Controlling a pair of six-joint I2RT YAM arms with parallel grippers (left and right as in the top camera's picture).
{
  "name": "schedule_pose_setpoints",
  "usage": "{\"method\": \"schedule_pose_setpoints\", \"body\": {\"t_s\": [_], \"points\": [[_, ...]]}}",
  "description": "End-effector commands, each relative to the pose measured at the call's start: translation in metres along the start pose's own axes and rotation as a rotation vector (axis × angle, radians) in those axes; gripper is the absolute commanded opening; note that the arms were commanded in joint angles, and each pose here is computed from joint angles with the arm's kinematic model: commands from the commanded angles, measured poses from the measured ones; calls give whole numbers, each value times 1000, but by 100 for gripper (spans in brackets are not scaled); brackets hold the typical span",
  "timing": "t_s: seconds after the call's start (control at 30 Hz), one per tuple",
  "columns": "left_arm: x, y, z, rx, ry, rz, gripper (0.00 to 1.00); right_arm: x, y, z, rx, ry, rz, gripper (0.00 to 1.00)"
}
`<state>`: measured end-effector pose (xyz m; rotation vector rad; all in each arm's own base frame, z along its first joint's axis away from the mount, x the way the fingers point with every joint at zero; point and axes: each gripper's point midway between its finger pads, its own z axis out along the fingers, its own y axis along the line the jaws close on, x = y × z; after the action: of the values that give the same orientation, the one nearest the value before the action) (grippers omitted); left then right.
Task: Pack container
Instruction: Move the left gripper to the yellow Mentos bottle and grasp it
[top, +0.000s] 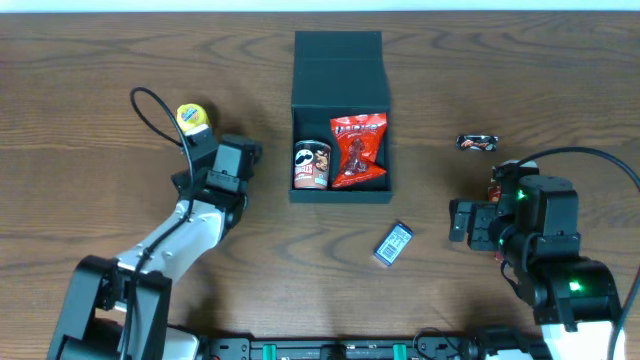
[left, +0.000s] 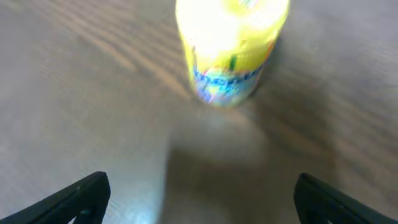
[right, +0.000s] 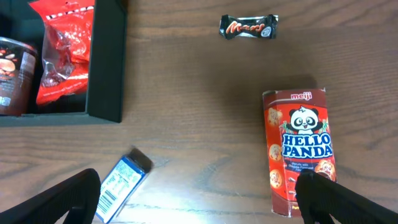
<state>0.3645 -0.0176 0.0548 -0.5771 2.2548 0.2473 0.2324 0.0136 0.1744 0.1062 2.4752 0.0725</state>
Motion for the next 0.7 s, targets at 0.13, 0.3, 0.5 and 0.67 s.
{"method": "schedule_pose_setpoints", "body": {"t_s": [0.13,0.3,0.5,0.67], "points": [[2,-12,18,89,28,45,95,-1,1,0,-2,-4,8,99],[0,-16,30,95,2,76,95,-2,1,0,-3,-7,8,99],[-4,-15,47,89,-20,45,95,-4,2,0,-4,-18,8,99],[-17,-17,58,85,-49,37,95,-7,2,0,-6,-29,8,99]]}}
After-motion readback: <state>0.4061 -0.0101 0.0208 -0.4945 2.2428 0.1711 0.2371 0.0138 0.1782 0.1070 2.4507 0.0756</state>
